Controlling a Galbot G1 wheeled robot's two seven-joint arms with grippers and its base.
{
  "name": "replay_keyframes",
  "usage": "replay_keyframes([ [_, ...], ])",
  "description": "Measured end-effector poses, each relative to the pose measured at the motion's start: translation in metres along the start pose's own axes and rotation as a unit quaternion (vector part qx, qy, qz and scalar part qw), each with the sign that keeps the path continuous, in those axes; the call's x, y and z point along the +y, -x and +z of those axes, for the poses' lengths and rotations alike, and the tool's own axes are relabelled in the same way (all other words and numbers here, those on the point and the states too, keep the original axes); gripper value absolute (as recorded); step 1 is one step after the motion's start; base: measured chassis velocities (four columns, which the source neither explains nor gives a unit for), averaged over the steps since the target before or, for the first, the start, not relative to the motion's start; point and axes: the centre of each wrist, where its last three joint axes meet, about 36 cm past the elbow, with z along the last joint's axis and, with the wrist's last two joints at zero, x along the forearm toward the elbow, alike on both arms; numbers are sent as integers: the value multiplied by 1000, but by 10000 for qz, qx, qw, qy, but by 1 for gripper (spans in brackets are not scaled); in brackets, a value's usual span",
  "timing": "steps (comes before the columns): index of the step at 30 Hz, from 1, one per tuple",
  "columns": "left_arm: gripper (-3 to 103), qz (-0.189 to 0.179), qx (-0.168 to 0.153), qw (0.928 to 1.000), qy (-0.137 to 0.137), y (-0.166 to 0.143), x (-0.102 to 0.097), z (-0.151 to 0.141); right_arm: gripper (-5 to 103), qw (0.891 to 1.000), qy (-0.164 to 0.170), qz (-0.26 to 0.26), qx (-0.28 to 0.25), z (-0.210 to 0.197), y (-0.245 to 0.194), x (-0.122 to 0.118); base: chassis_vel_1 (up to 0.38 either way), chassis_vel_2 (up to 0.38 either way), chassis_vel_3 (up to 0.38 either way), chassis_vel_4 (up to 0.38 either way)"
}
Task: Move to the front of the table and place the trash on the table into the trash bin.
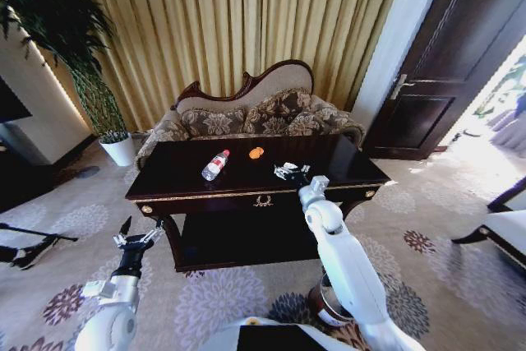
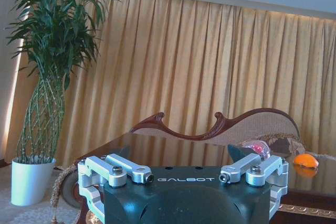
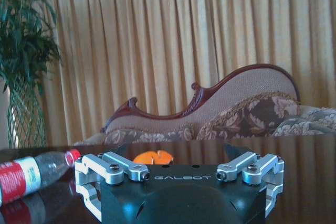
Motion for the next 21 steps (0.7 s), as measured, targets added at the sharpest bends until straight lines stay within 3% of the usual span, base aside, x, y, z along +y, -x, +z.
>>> replay_keyframes([
  [9, 100, 9, 24, 10000, -27, 3, -4, 4, 100, 9994, -266, -82, 220, 17, 26, -2, 0, 0, 0, 0],
  [21, 100, -15, 45, 10000, -35, 2, -4, 6, 100, 9986, -356, -28, 394, 29, 43, -7, 0, 0, 0, 0],
])
